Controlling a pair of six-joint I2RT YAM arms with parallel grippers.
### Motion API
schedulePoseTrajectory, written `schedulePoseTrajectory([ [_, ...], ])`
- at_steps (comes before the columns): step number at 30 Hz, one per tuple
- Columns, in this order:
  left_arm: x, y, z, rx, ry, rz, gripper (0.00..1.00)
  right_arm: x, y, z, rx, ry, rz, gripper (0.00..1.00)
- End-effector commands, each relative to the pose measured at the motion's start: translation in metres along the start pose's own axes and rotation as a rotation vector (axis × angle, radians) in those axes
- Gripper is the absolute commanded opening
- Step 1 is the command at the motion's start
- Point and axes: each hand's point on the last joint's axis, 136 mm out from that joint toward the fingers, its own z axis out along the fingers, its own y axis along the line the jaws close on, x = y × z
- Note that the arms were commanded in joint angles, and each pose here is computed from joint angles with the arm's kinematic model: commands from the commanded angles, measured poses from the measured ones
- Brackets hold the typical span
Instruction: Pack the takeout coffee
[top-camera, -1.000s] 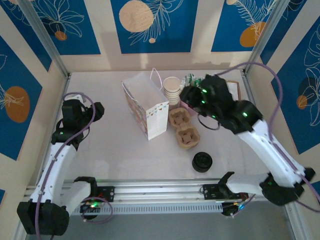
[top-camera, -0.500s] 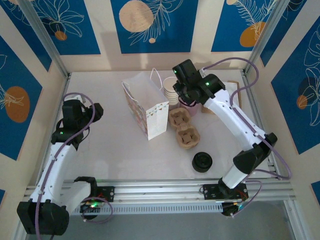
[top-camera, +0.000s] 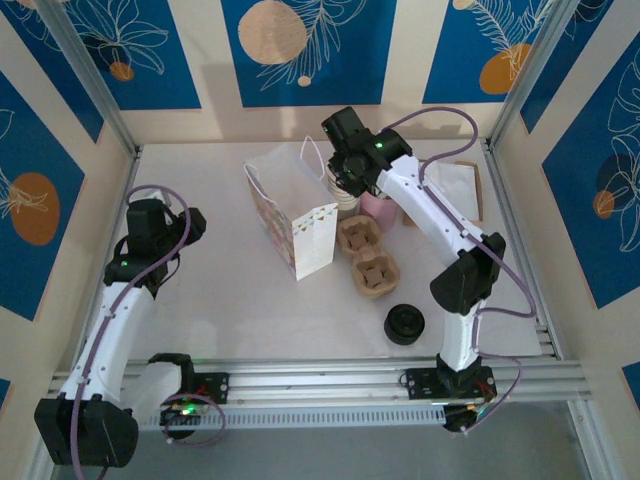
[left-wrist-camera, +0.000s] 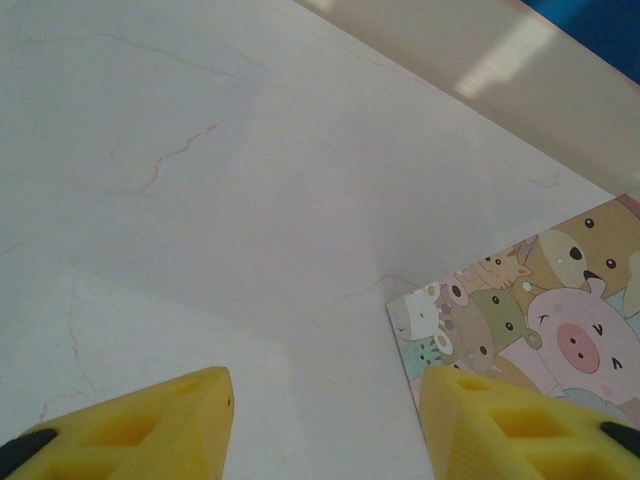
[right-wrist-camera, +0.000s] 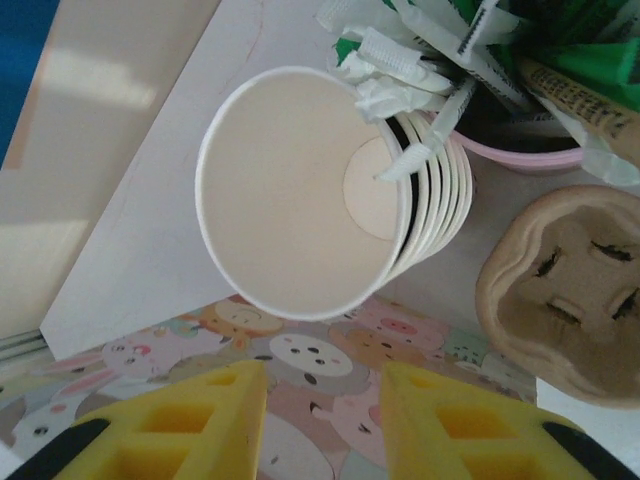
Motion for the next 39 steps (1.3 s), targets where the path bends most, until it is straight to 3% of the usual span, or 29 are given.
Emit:
schedulePoseTrajectory([
  [1,-0.010,-0.007,-0.005,0.007,-0.020,-0.007,0.52,-0.006,-0.005,0.002,0.040,-0.007,0.015,0.37],
  [29,-0.011,-0.001,-0.005,-0.023,-0.025,-0.011,0.51,-0.012,-0.019,0.040,0.155,-0.023,0.041,0.35],
  [32,-0.011,-0.001,-0.005,-0.023,-0.025,-0.011,0.51,-0.014,-0.020,0.040,0.161,-0.028,0.039,0.27],
  [39,-0.011,-0.001,-0.005,-0.023,-0.026,-0.014,0.51,-0.015,-0.021,0.038,0.160,-0.030,0.042,0.20],
])
